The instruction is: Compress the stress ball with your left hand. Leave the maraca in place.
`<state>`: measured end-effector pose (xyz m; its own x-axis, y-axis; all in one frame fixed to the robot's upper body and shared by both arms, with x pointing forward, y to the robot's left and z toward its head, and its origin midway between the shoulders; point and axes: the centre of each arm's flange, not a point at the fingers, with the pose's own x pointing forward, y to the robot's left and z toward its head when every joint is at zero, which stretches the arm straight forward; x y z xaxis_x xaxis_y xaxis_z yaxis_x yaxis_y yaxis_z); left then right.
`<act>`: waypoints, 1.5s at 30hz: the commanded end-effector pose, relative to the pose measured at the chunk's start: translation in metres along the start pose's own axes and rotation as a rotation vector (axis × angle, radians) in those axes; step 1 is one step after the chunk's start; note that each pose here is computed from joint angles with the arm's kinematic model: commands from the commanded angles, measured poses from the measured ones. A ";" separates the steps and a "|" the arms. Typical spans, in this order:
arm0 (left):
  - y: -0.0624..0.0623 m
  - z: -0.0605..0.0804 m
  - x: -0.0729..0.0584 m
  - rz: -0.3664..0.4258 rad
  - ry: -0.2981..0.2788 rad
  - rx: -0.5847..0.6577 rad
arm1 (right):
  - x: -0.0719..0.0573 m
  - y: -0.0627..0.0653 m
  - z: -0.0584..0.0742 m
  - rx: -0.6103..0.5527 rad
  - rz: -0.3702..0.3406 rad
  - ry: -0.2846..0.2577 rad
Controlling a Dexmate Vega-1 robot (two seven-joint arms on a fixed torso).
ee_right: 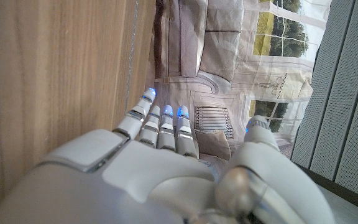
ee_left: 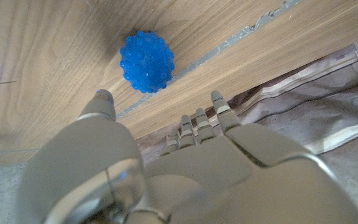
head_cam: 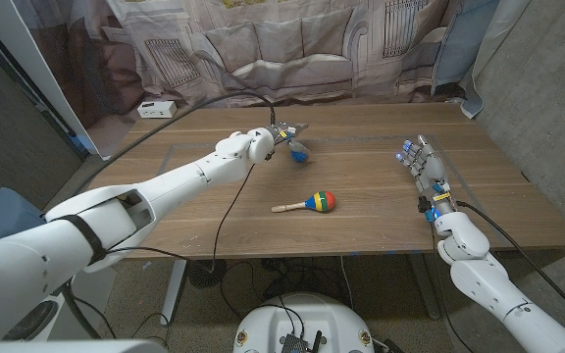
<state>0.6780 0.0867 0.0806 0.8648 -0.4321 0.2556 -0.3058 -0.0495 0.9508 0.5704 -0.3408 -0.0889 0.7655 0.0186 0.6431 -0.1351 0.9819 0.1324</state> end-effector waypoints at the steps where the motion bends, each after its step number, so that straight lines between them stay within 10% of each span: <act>1: 0.010 -0.006 -0.021 0.065 0.020 -0.042 | 0.002 0.002 0.000 0.002 0.003 -0.011; 22: 0.037 -0.012 -0.066 0.205 0.067 -0.151 | 0.012 0.001 0.012 0.000 0.068 -0.022; 45: 0.035 -0.037 -0.096 0.227 0.057 -0.384 | 0.008 -0.001 0.013 -0.010 0.072 0.007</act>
<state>0.6011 0.1461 0.0944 0.8095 -0.3377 0.4803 -0.3981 0.2855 0.8718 0.5669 -0.3422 -0.0752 0.7432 0.0877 0.6633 -0.1900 0.9782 0.0835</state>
